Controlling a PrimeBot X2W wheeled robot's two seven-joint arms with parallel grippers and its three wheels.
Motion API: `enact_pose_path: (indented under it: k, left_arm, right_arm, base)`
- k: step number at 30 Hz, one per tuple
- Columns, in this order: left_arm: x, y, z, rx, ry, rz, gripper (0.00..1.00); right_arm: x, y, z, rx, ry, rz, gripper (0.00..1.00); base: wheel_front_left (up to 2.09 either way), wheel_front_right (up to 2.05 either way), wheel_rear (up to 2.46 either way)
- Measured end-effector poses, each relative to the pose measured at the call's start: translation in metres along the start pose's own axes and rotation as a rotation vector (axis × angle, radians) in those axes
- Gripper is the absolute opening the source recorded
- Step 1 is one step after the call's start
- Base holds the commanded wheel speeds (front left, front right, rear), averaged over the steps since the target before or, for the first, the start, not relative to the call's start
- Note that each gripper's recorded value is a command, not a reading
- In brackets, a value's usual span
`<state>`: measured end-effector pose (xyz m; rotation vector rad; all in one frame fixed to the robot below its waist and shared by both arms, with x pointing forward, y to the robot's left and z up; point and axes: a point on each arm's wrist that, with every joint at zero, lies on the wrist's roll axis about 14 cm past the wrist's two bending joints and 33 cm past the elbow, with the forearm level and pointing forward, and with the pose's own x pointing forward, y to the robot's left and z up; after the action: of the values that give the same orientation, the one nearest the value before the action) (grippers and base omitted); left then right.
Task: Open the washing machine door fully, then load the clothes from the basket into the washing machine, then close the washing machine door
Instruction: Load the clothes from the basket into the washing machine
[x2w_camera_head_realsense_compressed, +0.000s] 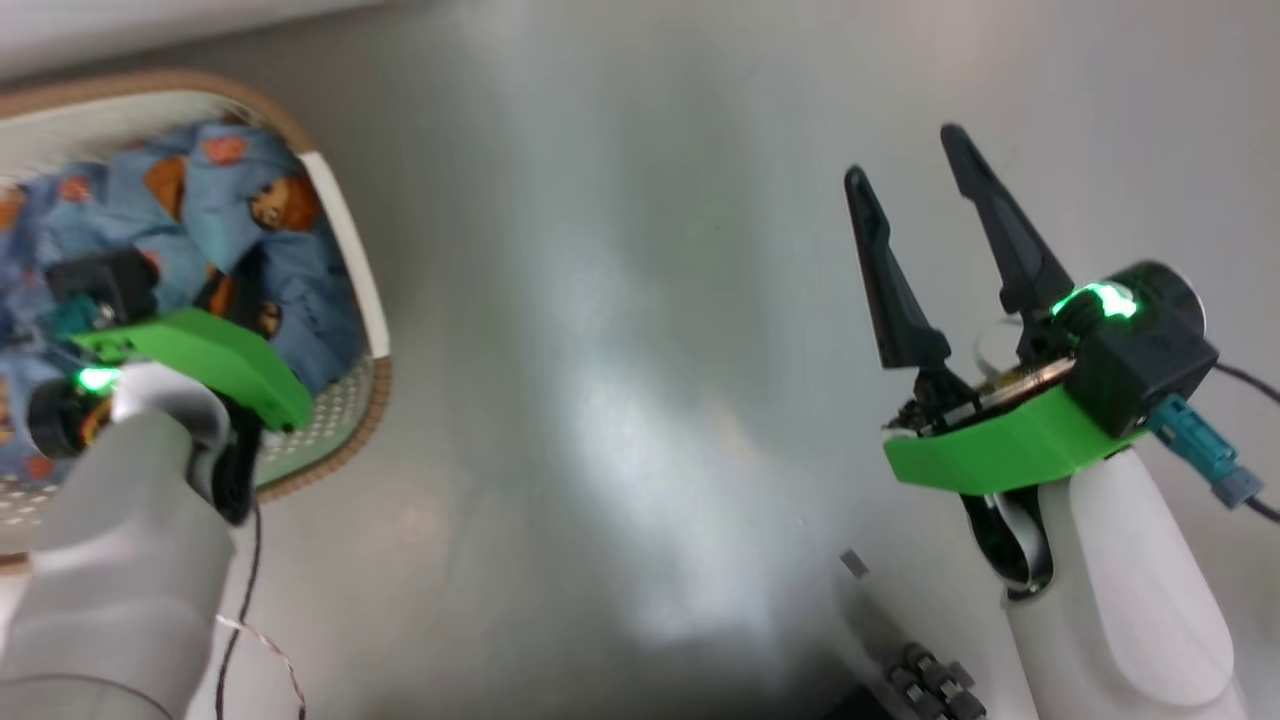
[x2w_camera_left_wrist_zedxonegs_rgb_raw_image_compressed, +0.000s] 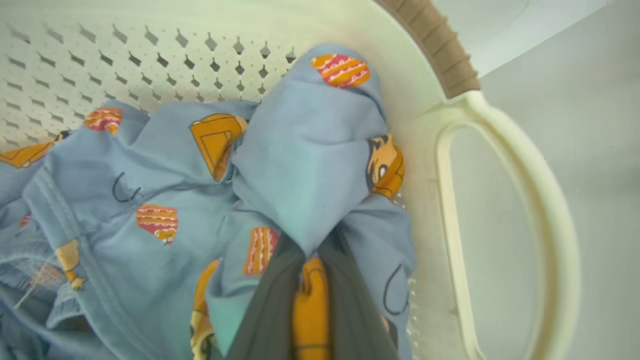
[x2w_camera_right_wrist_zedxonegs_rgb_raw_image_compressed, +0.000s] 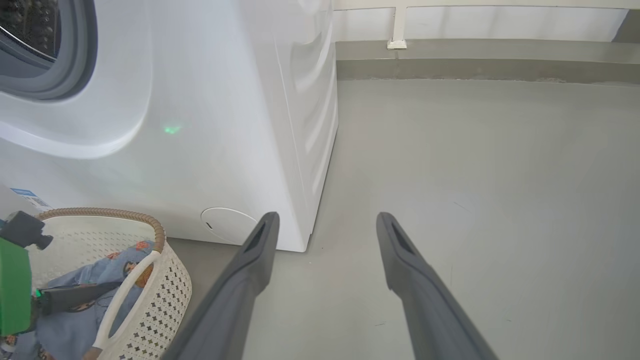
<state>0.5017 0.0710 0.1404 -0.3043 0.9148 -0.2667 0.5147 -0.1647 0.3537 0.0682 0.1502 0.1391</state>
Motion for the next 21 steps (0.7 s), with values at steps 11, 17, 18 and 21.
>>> enact_pose_path:
  k: [11, 17, 18, 21]
  left_arm:
    - [-0.062, -0.018, 0.061, 0.023, -0.228, -0.037, 0.0]
    - [-0.125, -0.016, 0.087, 0.064, -0.394, 0.017, 0.0]
    - [-0.135, -0.016, 0.089, 0.068, -0.416, 0.028, 0.0]
    - [-0.163, -0.019, 0.098, 0.084, -0.488, 0.048, 0.0]
  right_arm:
    - [-0.023, 0.012, 0.026, -0.018, -0.022, 0.006, 1.0]
    - [-0.041, 0.023, 0.05, -0.009, -0.057, 0.02, 1.0]
    - [-0.045, 0.023, 0.053, -0.009, -0.06, 0.016, 1.0]
    - [-0.056, 0.024, 0.061, -0.007, -0.069, 0.011, 1.0]
  base:
    - [0.0, 0.0, 0.0]
    - [0.0, 0.0, 0.0]
    - [0.0, 0.0, 0.0]
    - [0.0, 0.0, 0.0]
